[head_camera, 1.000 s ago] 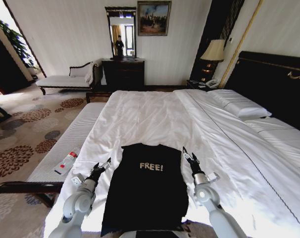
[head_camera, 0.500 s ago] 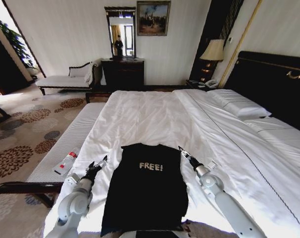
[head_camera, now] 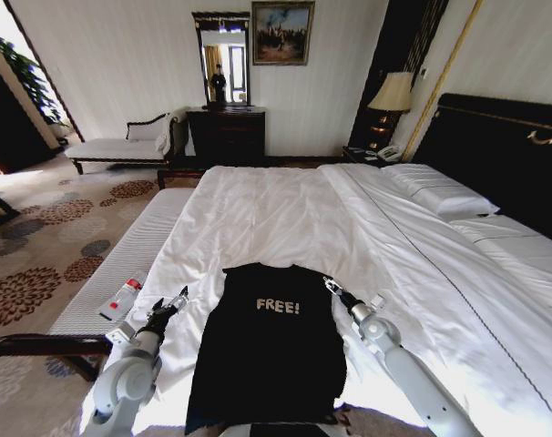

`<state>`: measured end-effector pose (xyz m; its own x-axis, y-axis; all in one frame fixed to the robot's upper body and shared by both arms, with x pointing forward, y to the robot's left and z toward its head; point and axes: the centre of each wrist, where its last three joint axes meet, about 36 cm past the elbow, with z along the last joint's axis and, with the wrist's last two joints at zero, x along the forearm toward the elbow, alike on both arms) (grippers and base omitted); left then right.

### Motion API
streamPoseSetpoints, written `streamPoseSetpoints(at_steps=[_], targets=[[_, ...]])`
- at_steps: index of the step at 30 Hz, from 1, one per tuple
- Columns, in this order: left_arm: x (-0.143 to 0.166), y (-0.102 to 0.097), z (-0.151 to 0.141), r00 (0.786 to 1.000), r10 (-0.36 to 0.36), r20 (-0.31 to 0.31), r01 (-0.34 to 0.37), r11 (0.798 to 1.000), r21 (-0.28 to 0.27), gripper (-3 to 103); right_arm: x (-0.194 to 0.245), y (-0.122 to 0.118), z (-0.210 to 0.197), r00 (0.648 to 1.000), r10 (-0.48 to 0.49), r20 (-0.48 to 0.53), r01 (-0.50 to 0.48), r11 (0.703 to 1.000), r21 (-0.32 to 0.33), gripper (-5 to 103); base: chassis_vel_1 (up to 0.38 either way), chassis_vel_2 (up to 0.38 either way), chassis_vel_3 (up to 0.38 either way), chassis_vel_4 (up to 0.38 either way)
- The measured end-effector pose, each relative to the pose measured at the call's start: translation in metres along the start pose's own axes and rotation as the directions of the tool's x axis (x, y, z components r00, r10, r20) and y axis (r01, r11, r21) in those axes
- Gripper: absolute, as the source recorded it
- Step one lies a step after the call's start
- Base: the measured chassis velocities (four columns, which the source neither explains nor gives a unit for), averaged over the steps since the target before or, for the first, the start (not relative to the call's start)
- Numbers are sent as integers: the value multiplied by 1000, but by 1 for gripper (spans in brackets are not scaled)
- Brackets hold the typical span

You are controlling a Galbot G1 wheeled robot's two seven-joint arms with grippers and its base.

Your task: Fold the clothes on the bed.

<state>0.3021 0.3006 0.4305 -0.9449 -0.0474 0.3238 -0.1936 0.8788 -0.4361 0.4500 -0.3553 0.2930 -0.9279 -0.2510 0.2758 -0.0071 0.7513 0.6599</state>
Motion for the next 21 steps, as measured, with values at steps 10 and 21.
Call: streamPoseSetpoints(at_steps=[10, 21], targets=[[-2, -2, 10, 1000, -17, -11, 17, 1000, 17, 100, -6, -6, 3, 1000, -20, 9, 19, 1000, 19, 77, 0, 0, 0, 0], [3, -11, 16, 1000, -13, -14, 14, 1000, 21, 100, -3, -13, 4, 1000, -5, 25, 4, 999, 53, 38, 0, 0, 0, 0]])
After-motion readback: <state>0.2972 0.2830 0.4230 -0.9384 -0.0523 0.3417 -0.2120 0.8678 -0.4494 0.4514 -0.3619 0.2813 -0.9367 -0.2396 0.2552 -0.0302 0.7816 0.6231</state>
